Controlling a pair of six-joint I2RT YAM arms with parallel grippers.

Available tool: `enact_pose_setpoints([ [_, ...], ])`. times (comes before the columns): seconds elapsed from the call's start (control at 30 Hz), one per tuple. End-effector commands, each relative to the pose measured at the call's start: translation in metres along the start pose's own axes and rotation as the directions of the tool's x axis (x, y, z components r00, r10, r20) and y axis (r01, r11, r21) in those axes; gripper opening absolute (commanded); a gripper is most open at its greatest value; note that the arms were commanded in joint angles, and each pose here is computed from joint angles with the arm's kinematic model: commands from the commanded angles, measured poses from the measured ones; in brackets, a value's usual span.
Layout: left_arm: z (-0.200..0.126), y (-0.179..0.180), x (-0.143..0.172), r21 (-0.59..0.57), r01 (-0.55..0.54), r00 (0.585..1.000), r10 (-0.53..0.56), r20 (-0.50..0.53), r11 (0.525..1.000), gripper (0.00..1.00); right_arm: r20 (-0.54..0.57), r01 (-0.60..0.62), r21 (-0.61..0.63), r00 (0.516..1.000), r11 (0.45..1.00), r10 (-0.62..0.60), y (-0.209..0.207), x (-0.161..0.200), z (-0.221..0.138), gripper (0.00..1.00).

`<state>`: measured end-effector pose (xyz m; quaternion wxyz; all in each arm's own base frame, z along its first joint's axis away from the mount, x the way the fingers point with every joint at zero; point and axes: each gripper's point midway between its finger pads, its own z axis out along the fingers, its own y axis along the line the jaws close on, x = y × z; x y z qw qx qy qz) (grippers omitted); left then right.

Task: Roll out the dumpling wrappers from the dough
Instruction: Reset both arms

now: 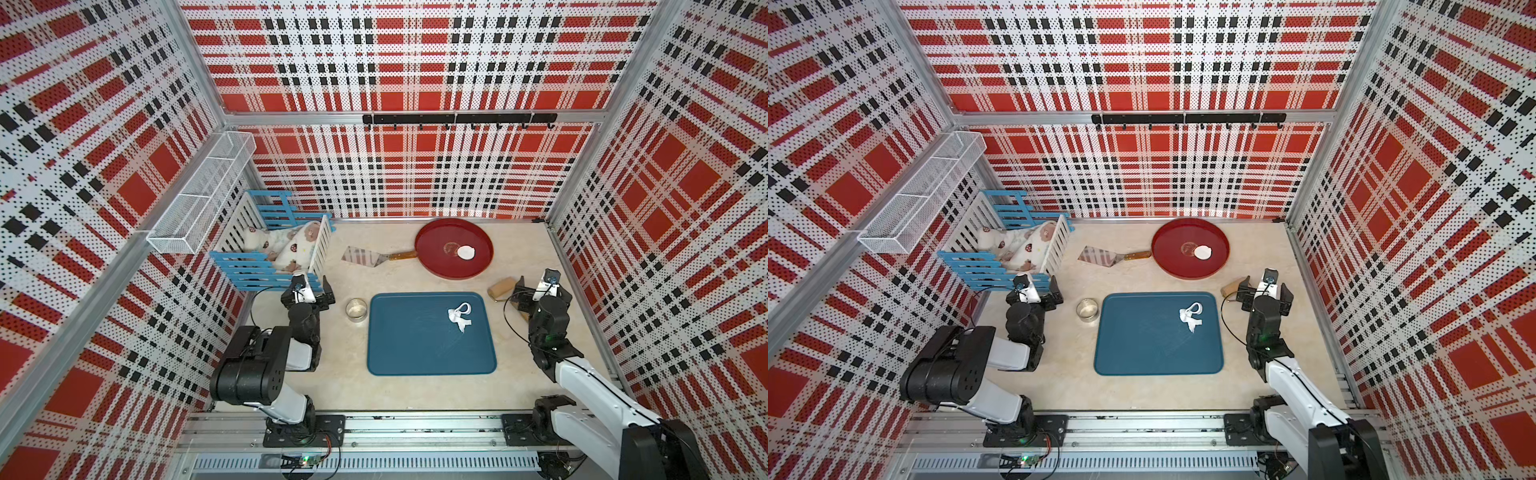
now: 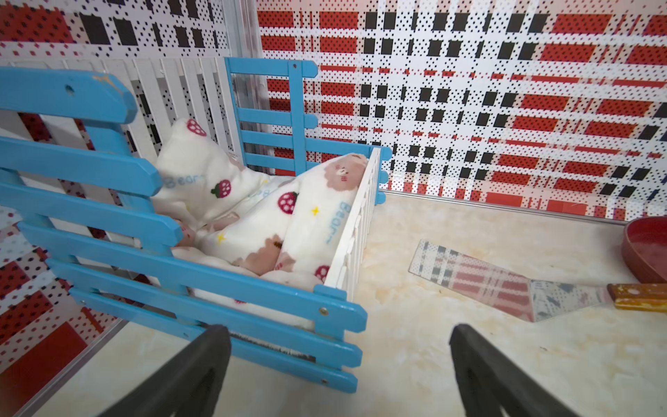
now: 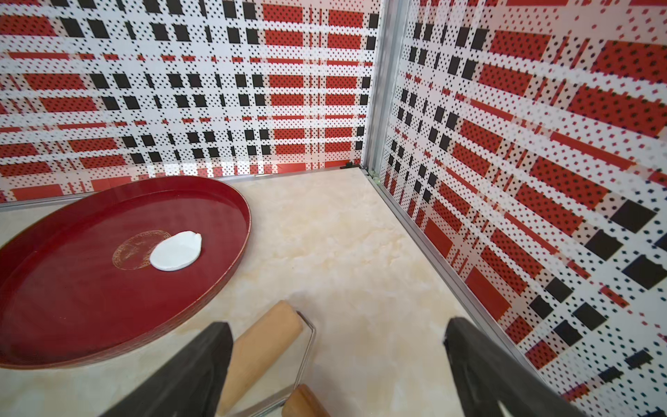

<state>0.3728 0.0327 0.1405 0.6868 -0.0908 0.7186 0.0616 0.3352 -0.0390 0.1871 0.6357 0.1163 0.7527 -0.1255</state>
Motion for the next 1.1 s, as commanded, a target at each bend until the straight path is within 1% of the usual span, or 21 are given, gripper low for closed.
enact_pose_setpoints([
  [0.0, 0.001, -0.005, -0.013, 0.025, 0.017, 0.999, -0.018, 0.046, 1.0, 0.99, 0.043, -0.05, -0.059, 0.998, 0.997, 0.053, 0.003, -0.003, 0.008, 0.99],
  [0.1, 0.001, -0.005, -0.013, 0.02, 0.016, 0.999, -0.017, 0.048, 1.0, 0.99, 0.063, -0.047, -0.096, 0.997, 0.994, 0.054, 0.009, 0.001, 0.019, 0.99],
  [0.17, 0.001, -0.006, -0.013, 0.022, 0.015, 0.999, -0.016, 0.047, 1.0, 0.99, 0.054, -0.037, -0.109, 0.998, 0.993, 0.043, 0.015, 0.009, 0.029, 0.98],
  [0.3, 0.001, -0.006, -0.013, 0.022, 0.015, 0.999, -0.016, 0.048, 1.0, 0.99, 0.036, -0.028, -0.158, 0.999, 0.987, 0.034, 0.028, 0.035, 0.04, 0.95],
  [0.4, 0.001, -0.006, -0.013, 0.021, 0.015, 0.999, -0.016, 0.047, 1.0, 0.99, 0.033, -0.038, -0.135, 0.999, 0.99, 0.043, 0.026, 0.048, 0.047, 0.94],
  [0.43, 0.001, -0.006, -0.012, 0.022, 0.015, 0.999, -0.016, 0.047, 1.0, 0.99, 0.031, -0.019, -0.135, 0.999, 0.991, 0.023, 0.029, 0.051, 0.052, 0.94],
  [0.47, 0.001, -0.006, -0.013, 0.023, 0.016, 0.999, -0.017, 0.049, 1.0, 0.99, 0.02, 0.001, -0.126, 1.0, 0.992, 0.002, 0.032, 0.052, 0.052, 0.95],
  [0.9, 0.002, -0.006, -0.013, 0.021, 0.015, 0.999, -0.016, 0.048, 1.0, 0.99, 0.015, 0.002, -0.132, 1.0, 0.991, 0.0, 0.034, 0.052, 0.052, 0.95],
  [0.97, 0.004, -0.006, -0.013, 0.034, 0.021, 0.999, -0.023, 0.045, 0.999, 0.99, 0.015, 0.002, -0.132, 1.0, 0.991, 0.0, 0.034, 0.052, 0.052, 0.95],
  [1.07, 0.001, -0.006, -0.013, 0.022, 0.011, 0.999, -0.012, 0.048, 1.0, 0.99, 0.016, 0.002, -0.133, 1.0, 0.991, 0.0, 0.034, 0.051, 0.052, 0.95],
])
